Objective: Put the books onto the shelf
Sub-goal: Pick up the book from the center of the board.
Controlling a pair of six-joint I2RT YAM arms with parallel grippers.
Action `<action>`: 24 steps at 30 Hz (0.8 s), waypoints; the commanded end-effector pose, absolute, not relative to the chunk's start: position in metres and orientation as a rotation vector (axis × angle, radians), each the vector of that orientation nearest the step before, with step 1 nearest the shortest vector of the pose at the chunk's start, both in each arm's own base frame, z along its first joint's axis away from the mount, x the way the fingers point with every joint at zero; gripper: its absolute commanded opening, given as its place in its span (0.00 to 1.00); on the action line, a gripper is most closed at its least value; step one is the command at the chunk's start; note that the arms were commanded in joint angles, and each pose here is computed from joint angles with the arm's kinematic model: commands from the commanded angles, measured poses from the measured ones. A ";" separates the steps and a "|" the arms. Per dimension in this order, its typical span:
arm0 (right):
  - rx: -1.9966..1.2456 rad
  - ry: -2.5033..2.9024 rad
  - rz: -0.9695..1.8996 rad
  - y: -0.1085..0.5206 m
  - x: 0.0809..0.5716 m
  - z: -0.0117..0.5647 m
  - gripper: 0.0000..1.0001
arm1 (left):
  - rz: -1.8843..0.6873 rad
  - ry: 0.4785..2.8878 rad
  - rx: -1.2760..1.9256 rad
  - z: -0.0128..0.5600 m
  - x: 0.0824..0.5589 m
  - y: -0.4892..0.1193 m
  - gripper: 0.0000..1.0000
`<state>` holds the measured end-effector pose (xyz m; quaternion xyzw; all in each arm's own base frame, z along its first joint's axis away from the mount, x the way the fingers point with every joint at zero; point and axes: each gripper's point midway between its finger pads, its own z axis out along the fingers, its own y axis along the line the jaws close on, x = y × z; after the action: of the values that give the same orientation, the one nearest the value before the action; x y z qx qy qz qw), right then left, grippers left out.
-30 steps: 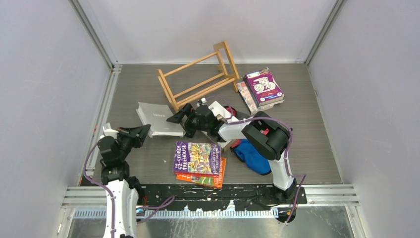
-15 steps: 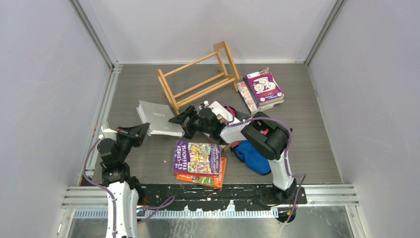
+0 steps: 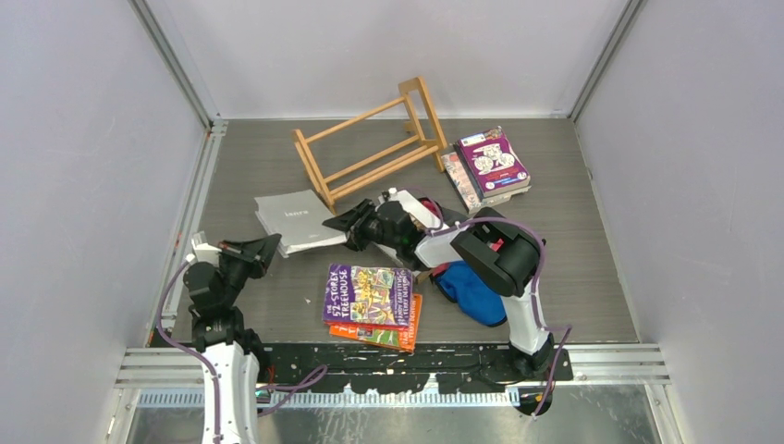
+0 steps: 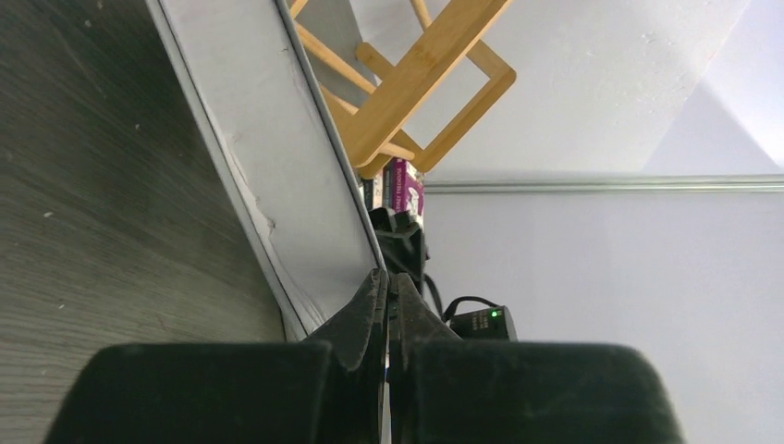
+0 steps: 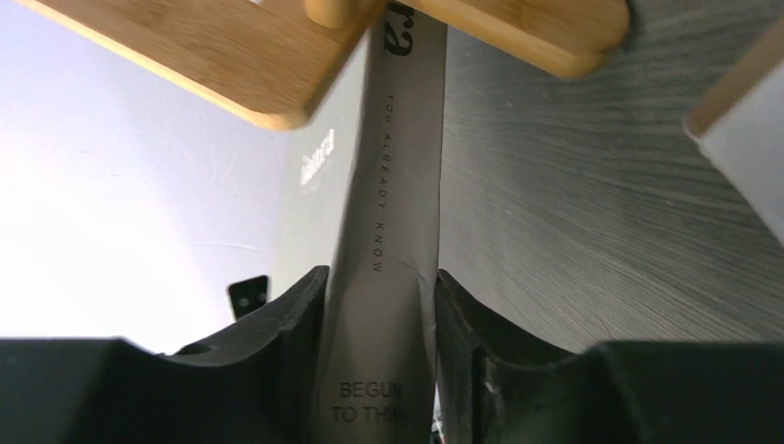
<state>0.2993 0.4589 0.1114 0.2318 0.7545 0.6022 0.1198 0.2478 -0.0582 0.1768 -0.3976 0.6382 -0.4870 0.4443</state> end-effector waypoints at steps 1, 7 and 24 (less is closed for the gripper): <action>0.401 1.830 2.225 0.474 0.268 0.252 0.42 | -1.298 1.770 -0.982 0.144 0.225 -0.084 0.00; 0.379 1.818 2.240 0.473 0.264 0.255 0.25 | -1.272 1.807 -1.019 0.143 0.221 -0.084 0.12; 0.016 1.934 1.978 0.496 0.238 0.278 0.21 | -0.682 1.926 -1.141 0.180 0.193 -0.029 0.40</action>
<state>0.2716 0.4862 0.2096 0.1118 0.7115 0.6750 0.1601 0.2044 -0.0467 0.1791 -0.4413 0.7394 -0.3375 0.3804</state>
